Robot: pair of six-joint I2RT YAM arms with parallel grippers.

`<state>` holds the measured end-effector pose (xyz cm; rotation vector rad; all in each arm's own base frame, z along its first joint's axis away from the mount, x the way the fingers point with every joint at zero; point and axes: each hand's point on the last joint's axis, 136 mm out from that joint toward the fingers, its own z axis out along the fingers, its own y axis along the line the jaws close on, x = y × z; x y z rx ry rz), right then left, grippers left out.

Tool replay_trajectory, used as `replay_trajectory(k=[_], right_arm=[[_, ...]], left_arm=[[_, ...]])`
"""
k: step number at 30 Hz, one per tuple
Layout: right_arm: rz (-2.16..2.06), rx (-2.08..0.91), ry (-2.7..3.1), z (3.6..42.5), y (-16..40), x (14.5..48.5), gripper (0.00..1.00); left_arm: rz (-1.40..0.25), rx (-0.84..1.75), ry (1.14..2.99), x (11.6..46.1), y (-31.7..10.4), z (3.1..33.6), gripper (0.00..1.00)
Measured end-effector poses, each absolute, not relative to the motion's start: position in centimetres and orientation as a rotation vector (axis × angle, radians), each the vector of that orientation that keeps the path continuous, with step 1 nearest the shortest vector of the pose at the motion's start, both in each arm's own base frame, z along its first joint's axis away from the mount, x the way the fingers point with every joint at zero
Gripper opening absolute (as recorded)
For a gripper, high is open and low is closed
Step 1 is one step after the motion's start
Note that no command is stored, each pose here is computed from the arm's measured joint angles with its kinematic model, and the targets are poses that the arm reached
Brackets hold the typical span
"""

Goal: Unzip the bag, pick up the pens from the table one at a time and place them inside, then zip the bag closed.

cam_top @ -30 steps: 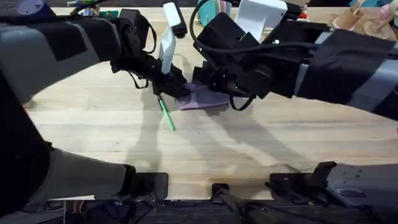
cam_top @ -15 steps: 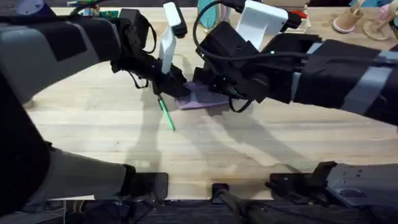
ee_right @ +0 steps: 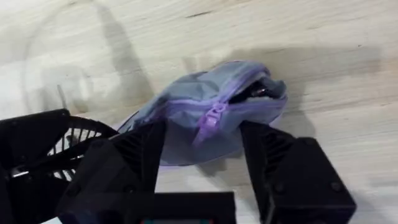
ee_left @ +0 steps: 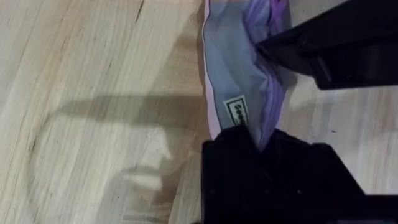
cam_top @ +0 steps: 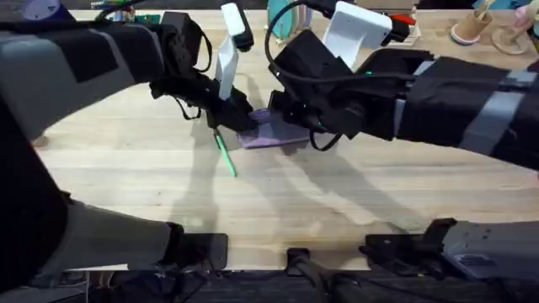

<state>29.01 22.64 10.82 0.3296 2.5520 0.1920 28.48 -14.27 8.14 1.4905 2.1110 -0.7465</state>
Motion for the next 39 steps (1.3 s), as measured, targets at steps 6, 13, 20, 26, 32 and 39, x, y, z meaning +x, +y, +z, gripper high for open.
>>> replay_trajectory(k=[6, 13, 20, 26, 32, 39], right_arm=[[0.161, 0.339, 2.555, 10.5, 22.0, 29.0, 0.448], [0.137, 0.394, 2.551, 9.8, 20.9, 29.1, 0.250], [0.136, 0.414, 2.550, 9.7, 20.7, 29.1, 0.073], [0.157, 0.418, 2.542, 10.3, 20.6, 28.9, 0.034], [0.209, 0.425, 2.516, 11.9, 20.4, 28.6, 0.032], [0.290, 0.432, 2.468, 14.2, 20.5, 28.6, 0.032]], left_arm=[[-0.747, 1.490, 2.112, 28.5, -14.3, 8.1, 0.041], [-0.748, 1.490, 2.112, 28.4, -14.3, 8.1, 0.041], [-0.748, 1.490, 2.112, 28.4, -14.3, 8.1, 0.041], [-0.748, 1.490, 2.113, 28.4, -14.3, 8.1, 0.041], [-0.750, 1.490, 2.113, 28.4, -14.3, 8.1, 0.041], [-0.754, 1.489, 2.113, 28.4, -14.3, 8.2, 0.041]])
